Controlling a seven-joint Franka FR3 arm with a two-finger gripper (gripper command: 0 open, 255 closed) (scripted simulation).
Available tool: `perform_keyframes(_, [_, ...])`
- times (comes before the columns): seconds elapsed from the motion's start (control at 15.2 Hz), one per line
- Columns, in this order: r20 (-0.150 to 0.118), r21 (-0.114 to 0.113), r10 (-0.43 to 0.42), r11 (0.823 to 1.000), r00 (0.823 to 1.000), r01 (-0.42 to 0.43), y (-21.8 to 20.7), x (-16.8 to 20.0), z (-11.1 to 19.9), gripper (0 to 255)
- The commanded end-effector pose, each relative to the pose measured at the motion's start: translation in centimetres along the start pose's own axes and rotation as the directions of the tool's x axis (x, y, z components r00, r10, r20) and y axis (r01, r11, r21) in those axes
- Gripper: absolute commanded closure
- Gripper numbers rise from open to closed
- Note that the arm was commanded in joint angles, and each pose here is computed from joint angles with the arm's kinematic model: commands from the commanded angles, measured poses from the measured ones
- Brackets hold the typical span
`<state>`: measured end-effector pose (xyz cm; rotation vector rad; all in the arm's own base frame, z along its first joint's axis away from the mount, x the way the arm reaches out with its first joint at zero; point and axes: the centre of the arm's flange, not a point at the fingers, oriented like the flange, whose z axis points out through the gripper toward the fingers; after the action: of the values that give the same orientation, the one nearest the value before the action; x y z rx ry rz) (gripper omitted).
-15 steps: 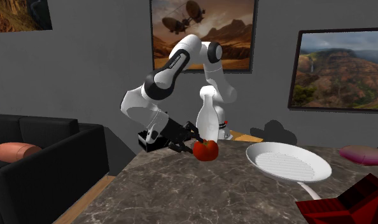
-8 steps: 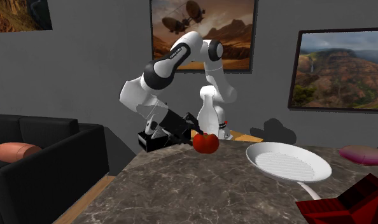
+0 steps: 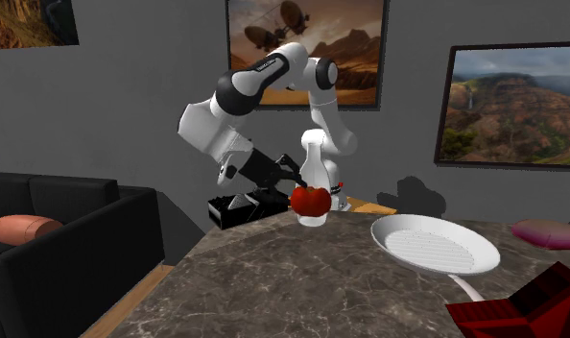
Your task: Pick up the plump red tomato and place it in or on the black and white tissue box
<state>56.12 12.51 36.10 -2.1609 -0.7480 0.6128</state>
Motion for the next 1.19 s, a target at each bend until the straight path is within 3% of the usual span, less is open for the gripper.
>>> perform_keyframes(0.0, [0.0,0.0,0.0,1.0,1.0,0.0,-0.8,-0.2,-0.6,255])
perform_keyframes(0.92, [0.0,0.0,0.0,1.0,1.0,0.0,-6.6,-1.6,-5.1,255])
perform_keyframes(1.12, [0.0,0.0,0.0,1.0,1.0,0.0,-5.5,-3.4,-6.6,255])
